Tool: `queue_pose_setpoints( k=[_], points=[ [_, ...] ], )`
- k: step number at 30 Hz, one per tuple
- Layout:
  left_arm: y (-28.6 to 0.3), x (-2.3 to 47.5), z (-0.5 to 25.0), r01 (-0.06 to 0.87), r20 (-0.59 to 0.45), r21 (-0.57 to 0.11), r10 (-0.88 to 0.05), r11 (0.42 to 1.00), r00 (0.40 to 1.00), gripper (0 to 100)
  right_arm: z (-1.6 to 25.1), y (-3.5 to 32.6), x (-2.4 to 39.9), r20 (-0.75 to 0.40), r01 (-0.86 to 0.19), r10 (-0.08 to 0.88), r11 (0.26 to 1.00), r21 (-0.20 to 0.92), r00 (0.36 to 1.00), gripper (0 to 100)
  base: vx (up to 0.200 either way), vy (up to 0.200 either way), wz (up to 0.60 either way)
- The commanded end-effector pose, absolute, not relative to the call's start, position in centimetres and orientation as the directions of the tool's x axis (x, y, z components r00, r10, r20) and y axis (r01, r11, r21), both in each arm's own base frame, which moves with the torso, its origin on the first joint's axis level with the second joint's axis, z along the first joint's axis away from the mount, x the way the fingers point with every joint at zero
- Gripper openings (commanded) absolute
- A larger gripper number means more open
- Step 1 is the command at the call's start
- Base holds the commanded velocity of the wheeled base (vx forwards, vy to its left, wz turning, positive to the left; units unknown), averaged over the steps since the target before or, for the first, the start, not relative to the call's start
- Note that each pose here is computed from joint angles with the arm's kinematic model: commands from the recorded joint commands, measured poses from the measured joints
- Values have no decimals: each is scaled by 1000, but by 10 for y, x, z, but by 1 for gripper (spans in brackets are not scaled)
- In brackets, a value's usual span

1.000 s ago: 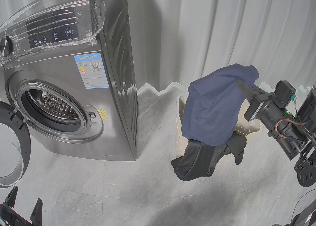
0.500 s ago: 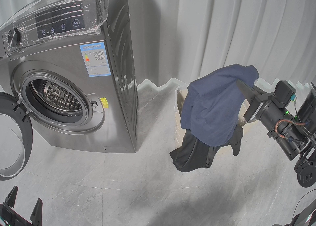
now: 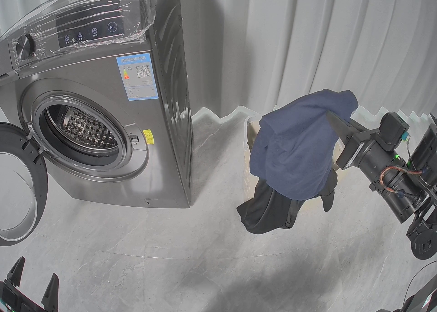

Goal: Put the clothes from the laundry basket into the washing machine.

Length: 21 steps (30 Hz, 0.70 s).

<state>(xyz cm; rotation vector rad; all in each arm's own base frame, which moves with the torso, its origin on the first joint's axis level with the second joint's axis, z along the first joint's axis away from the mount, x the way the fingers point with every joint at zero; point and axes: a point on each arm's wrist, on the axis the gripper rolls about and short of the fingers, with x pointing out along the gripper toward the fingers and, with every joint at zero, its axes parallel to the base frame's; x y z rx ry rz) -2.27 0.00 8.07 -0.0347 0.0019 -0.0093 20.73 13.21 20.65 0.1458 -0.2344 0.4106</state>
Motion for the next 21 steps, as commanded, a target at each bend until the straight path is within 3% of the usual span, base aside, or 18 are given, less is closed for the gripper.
queue_pose_setpoints(
  k=[1,19,21],
  points=[
    [0,-23,76,9,2,-35,-9,999,1000,100,206,132,207,252,-412,379,907,92,890,0,0,200,0],
    [0,-23,76,9,2,-35,-9,999,1000,100,210,136,203,267,-434,397,896,94,878,0,0,200,0],
    [0,-23,76,9,2,-35,-9,999,1000,100,210,136,203,269,-435,398,895,96,877,0,0,0,0]
  ],
)
